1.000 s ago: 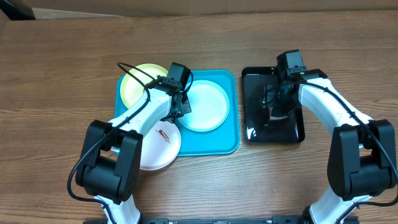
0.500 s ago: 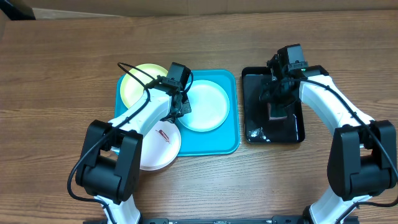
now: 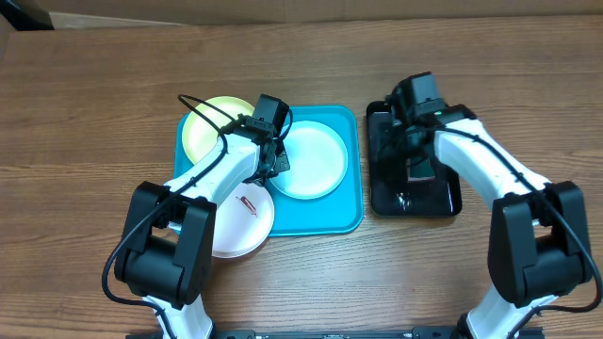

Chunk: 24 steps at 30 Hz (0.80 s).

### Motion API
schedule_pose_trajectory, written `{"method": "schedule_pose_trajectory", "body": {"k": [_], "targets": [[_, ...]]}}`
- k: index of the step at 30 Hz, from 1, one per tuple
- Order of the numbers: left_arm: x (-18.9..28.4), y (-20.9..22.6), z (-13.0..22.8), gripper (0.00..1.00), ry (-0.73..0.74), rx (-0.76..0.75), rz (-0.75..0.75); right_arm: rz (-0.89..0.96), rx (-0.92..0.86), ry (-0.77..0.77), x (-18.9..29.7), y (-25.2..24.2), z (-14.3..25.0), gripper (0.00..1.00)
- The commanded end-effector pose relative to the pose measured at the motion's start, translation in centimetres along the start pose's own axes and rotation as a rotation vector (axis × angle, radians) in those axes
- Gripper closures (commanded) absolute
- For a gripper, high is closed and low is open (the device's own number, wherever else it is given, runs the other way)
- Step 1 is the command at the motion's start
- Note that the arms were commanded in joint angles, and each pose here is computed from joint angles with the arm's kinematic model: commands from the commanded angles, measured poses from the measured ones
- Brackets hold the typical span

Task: Clean dirty plates on tray and stack at the side
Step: 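Lower the sponge into the black tray and release it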

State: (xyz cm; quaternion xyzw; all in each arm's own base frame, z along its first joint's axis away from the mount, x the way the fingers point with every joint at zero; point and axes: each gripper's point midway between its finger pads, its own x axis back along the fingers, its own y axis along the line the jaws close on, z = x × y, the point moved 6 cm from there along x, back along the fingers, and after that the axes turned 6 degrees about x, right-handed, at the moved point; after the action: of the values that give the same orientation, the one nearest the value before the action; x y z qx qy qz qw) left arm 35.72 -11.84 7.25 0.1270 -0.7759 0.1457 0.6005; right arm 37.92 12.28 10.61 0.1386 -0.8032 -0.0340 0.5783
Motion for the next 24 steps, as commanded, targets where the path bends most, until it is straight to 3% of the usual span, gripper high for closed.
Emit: {"method": "schedule_pose_trajectory", "body": {"k": [1, 11, 24], "targets": [[0.0, 0.4, -0.1, 0.96, -0.014, -0.008, -0.016, 0.086, 0.013, -0.043, 0.4, 0.8, -0.3, 0.94], [0.0, 0.4, -0.1, 0.96, -0.014, -0.008, -0.016, 0.172, -0.055, -0.089, 0.3, 1.1, -0.6, 0.94], [0.0, 0.4, -0.1, 0.96, -0.014, -0.009, -0.016, 0.143, -0.082, -0.052, -1.5, 1.1, 0.3, 0.96]]}}
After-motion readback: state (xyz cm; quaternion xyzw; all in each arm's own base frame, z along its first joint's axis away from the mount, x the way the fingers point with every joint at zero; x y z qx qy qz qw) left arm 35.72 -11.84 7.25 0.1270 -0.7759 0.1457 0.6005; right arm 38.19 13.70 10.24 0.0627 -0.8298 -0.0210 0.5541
